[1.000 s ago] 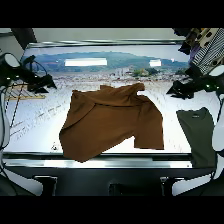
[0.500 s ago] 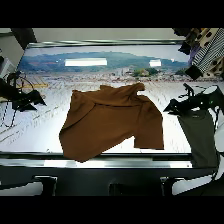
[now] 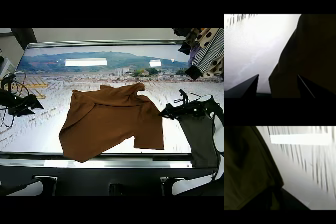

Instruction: Fold the clothes and pants, and hang the long-sleeved shirts on hangers.

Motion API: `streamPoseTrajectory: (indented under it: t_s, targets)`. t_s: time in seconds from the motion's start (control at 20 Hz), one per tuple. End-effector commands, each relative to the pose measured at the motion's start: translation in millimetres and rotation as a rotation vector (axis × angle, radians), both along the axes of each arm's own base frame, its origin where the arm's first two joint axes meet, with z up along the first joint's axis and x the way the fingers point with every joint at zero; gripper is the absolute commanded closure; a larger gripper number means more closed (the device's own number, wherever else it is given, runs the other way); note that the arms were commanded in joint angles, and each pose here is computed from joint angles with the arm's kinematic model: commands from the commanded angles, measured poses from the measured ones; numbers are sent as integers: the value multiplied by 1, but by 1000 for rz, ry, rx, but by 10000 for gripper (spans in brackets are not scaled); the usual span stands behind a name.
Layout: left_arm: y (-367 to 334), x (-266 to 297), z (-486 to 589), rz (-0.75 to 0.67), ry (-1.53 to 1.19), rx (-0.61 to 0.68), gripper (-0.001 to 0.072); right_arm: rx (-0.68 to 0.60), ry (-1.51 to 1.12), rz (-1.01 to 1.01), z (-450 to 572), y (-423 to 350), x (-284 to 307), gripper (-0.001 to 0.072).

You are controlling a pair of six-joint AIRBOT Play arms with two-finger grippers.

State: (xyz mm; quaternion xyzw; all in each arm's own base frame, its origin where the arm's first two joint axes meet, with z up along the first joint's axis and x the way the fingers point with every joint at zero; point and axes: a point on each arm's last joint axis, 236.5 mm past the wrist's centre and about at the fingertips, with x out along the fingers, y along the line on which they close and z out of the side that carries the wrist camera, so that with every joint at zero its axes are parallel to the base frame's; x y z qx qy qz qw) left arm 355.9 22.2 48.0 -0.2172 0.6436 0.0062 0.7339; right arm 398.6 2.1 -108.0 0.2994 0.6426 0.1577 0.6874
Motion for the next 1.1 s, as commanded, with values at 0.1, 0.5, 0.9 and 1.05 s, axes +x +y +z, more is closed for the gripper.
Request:
streamPoseTrajectory:
  t_s: [0.1, 0.5, 0.9, 1.05]
  targets:
    - [-13, -40, -23, 76, -22, -138, 156, 33, -24, 5, -2, 8, 1, 682]
    - [-88, -160, -102, 266, 266, -386, 156, 170, -29, -16, 32, 31, 3, 683]
    - [-113, -196, -117, 208, 388, -372, 156, 130, -63, -23, 60, 27, 1, 682]
    - [-124, -198, -124, 178, 399, -341, 156, 100, -74, -13, 66, 24, -1, 682]
